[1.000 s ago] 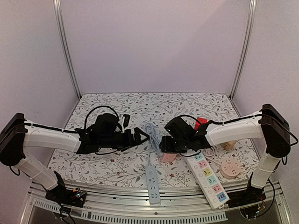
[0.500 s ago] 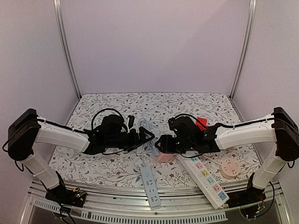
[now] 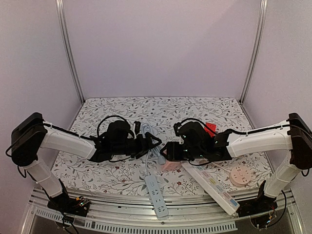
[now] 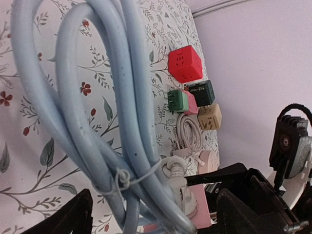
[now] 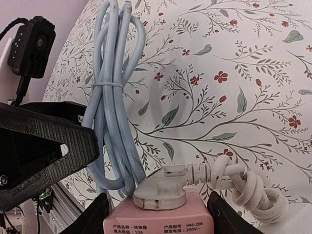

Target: Pull the plug off the socket

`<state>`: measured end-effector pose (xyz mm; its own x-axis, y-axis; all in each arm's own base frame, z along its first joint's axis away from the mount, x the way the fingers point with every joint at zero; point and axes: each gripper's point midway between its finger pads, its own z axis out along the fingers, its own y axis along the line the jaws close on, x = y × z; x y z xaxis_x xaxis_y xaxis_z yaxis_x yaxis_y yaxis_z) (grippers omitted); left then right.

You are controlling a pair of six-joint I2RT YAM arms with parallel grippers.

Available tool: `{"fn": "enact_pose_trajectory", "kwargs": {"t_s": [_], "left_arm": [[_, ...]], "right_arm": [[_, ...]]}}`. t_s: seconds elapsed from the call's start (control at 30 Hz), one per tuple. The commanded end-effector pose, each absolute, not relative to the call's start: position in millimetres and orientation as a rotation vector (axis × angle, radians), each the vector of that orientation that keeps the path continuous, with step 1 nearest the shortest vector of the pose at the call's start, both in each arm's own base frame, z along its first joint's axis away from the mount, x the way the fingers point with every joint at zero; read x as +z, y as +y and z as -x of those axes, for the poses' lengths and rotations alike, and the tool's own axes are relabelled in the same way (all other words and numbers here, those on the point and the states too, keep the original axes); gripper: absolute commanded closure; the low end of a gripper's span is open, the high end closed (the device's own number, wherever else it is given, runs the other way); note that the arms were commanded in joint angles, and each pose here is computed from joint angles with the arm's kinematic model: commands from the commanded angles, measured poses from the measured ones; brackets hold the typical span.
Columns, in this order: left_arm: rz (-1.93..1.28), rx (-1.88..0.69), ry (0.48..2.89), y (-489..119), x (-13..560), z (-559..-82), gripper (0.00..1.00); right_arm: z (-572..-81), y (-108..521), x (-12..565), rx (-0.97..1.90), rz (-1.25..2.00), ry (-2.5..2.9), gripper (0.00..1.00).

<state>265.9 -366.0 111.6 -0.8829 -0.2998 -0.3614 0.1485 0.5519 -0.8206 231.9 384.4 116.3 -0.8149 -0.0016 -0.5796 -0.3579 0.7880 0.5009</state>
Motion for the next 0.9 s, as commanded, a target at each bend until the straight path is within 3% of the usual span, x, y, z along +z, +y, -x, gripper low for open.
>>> {"fn": "enact_pose_trajectory", "kwargs": {"t_s": [0.0,0.17,0.43,0.73,0.87], "left_arm": [[0.127,-1.331,2.306,-374,113,-265,0.21],[0.099,-1.360,2.317,-384,116,-265,0.47],[0.103,-1.392,2.312,-389,116,-266,0.76],[0.109,-1.389,2.320,-387,113,-264,0.99],[0.096,-1.396,2.308,-387,116,-264,1.00]], "right_arm": [[-231,403,162,0.958,0.291,2.260,0.74],[-231,405,160,0.951,0.303,2.260,0.75],[-232,402,148,0.897,0.303,2.278,0.75],[-233,398,139,0.827,0.294,2.297,0.75],[-239,382,129,0.713,0.225,2.342,0.75]]}}
